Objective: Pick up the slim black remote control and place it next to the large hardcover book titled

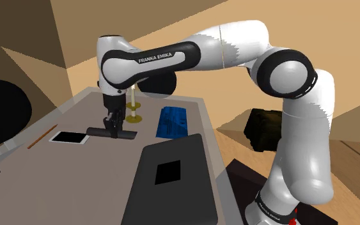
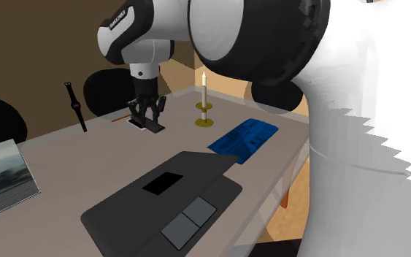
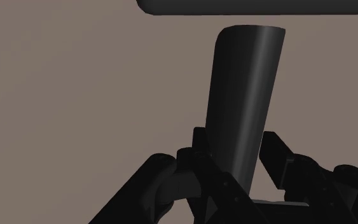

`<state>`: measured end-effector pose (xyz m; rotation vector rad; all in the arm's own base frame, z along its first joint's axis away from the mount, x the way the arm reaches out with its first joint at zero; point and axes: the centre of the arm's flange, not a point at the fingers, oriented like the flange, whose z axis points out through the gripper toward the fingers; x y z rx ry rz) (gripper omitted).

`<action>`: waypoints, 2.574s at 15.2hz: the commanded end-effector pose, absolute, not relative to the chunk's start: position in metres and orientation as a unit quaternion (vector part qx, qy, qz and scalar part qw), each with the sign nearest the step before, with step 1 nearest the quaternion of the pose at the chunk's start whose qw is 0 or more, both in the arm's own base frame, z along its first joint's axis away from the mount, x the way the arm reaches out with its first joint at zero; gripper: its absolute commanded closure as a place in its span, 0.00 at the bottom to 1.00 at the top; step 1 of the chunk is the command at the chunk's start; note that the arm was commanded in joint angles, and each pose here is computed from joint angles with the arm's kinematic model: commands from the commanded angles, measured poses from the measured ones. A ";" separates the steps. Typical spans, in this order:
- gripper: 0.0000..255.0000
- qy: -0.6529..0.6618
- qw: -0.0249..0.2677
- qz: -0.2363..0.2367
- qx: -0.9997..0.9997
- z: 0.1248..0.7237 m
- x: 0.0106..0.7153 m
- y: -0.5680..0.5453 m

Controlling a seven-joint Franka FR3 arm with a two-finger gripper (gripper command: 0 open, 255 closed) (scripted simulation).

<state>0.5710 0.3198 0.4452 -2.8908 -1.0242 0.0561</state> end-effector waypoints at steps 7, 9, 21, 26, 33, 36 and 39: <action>1.00 -0.333 0.037 0.018 -0.942 0.446 0.496 0.395; 1.00 -0.333 0.037 0.018 -0.942 0.446 0.478 0.414; 1.00 -0.333 0.037 0.018 -0.942 0.446 0.368 0.528; 1.00 -0.333 0.037 0.018 -0.942 0.446 0.323 0.576; 1.00 -0.333 0.037 0.018 -0.942 0.446 0.263 0.638; 1.00 -0.333 0.037 0.018 -0.942 0.430 0.263 0.638; 1.00 -0.333 0.037 0.018 -0.942 0.415 0.263 0.638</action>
